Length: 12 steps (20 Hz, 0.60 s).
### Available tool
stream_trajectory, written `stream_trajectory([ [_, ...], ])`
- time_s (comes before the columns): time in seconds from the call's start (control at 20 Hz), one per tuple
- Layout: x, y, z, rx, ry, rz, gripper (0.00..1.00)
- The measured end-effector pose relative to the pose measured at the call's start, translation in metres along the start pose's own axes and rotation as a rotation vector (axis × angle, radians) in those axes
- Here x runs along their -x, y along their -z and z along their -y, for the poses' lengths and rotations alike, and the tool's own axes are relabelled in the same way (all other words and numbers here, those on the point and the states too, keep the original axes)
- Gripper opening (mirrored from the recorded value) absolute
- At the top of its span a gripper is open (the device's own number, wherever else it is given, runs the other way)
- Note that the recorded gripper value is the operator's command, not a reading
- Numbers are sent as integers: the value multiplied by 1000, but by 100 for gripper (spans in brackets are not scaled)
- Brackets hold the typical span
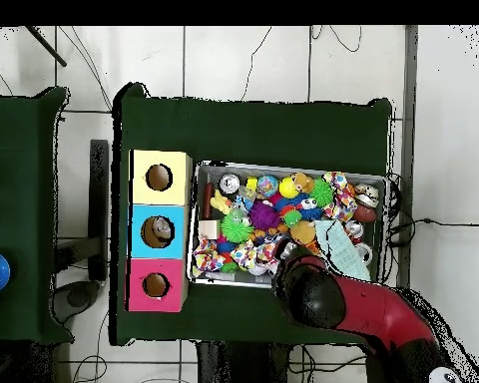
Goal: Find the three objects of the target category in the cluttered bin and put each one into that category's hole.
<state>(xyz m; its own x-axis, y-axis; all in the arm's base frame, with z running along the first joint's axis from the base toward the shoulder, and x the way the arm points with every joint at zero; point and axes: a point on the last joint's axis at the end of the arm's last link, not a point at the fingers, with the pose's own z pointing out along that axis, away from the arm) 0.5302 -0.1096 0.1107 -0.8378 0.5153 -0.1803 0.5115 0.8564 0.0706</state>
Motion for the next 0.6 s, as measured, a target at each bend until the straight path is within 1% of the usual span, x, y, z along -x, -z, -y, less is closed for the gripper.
stream_trajectory([
  [0.2,7,16,-10,-2,-2,16,0],
  [0.25,10,24,-14,-3,-4,24,0],
  [0.3,12,26,-15,-3,-5,27,0],
  [0.45,11,25,-15,-2,-7,25,0],
  [0.6,6,17,-14,-1,-9,4,0],
])
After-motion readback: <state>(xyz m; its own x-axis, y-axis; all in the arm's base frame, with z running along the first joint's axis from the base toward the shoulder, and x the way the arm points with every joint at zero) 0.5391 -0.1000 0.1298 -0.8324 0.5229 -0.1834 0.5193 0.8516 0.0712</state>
